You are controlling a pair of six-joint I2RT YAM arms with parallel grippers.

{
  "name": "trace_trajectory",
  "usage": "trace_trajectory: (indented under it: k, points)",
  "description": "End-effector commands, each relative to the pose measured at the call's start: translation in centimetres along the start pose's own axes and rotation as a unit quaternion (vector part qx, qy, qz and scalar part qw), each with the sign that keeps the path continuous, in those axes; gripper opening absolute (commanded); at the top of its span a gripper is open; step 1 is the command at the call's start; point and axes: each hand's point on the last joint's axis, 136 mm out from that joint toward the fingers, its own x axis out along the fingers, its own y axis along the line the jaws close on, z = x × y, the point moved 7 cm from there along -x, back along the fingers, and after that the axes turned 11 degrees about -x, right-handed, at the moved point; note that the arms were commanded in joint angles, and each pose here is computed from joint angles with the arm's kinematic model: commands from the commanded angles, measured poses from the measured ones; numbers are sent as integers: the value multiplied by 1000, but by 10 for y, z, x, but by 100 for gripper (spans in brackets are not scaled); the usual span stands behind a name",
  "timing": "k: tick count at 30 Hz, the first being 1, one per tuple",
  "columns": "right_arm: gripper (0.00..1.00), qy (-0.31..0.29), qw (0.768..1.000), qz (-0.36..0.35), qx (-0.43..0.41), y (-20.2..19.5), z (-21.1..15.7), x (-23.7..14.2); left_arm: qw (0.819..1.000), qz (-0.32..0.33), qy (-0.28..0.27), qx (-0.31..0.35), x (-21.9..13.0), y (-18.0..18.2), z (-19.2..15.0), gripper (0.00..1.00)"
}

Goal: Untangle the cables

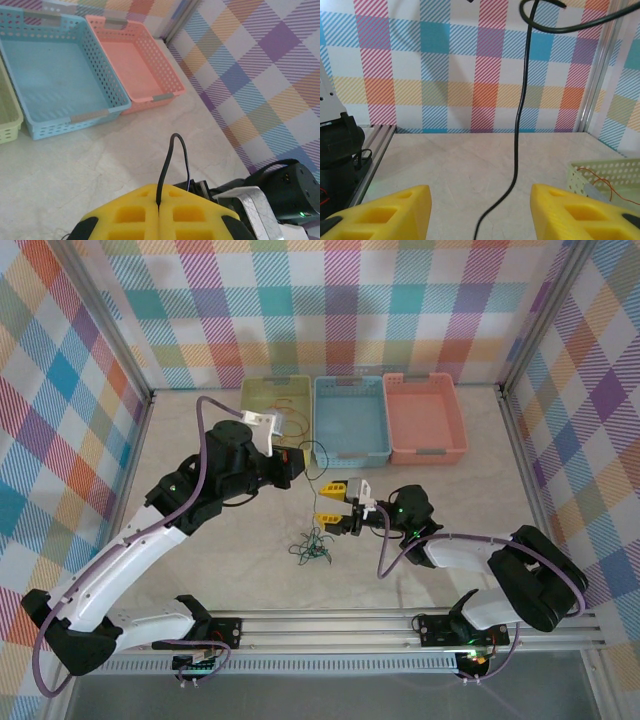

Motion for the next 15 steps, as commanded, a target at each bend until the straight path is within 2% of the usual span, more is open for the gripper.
trace_trajectory:
  k: [1, 5, 9, 15]
  points:
    - [54, -4, 1000, -14, 5, -7, 5, 7, 999, -40, 20, -1, -2, -15, 1, 0]
    - [46, 2, 999, -26, 25, -13, 2, 15, 997, -62, 37, -4, 0, -24, 2, 0]
    - [38, 37, 997, -59, 31, -23, -15, 22, 994, -91, 59, -13, 0, -39, 9, 0]
    - [28, 90, 989, -110, 50, -37, -47, 30, 985, -155, 68, -29, -20, -64, 18, 0]
